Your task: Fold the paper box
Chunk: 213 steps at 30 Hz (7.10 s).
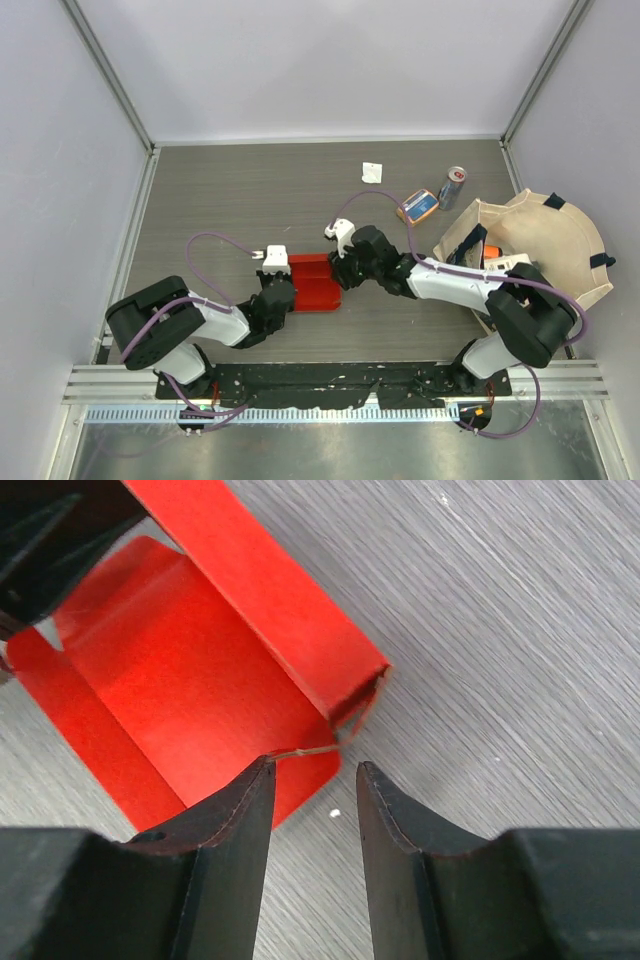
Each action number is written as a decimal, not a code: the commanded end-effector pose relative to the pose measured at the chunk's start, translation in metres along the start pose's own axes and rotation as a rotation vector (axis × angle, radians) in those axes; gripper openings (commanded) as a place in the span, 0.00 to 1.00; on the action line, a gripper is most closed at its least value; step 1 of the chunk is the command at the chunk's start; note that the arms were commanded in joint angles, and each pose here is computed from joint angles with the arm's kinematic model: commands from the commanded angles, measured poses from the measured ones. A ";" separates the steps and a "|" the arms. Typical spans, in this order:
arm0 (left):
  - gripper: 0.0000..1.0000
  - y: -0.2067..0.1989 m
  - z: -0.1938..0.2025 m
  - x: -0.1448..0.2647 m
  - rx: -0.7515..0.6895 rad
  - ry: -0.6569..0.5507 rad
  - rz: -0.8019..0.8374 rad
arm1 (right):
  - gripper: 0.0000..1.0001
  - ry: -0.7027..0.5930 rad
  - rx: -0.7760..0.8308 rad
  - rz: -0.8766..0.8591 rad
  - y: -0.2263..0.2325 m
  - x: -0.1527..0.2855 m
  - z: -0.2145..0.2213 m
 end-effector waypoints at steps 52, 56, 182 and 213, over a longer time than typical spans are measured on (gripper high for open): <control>0.00 0.000 -0.002 0.000 -0.035 -0.006 -0.002 | 0.43 -0.091 0.041 0.037 -0.002 -0.004 -0.013; 0.00 0.001 -0.003 0.001 -0.038 -0.010 -0.003 | 0.43 -0.124 0.048 0.037 -0.002 -0.006 -0.018; 0.00 0.008 0.002 0.004 0.056 0.001 -0.043 | 0.50 -0.479 -0.090 0.590 0.022 -0.052 -0.017; 0.16 0.003 -0.004 0.004 0.055 0.037 -0.060 | 0.58 -0.047 -1.023 -0.173 0.031 -0.019 0.030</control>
Point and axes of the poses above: each gripper's point midway between its finger pads, its own x axis back along the fingers, its own y axis along the line the jaws close on, z = x × y, the point moved 5 cm from there along x, back along the fingers
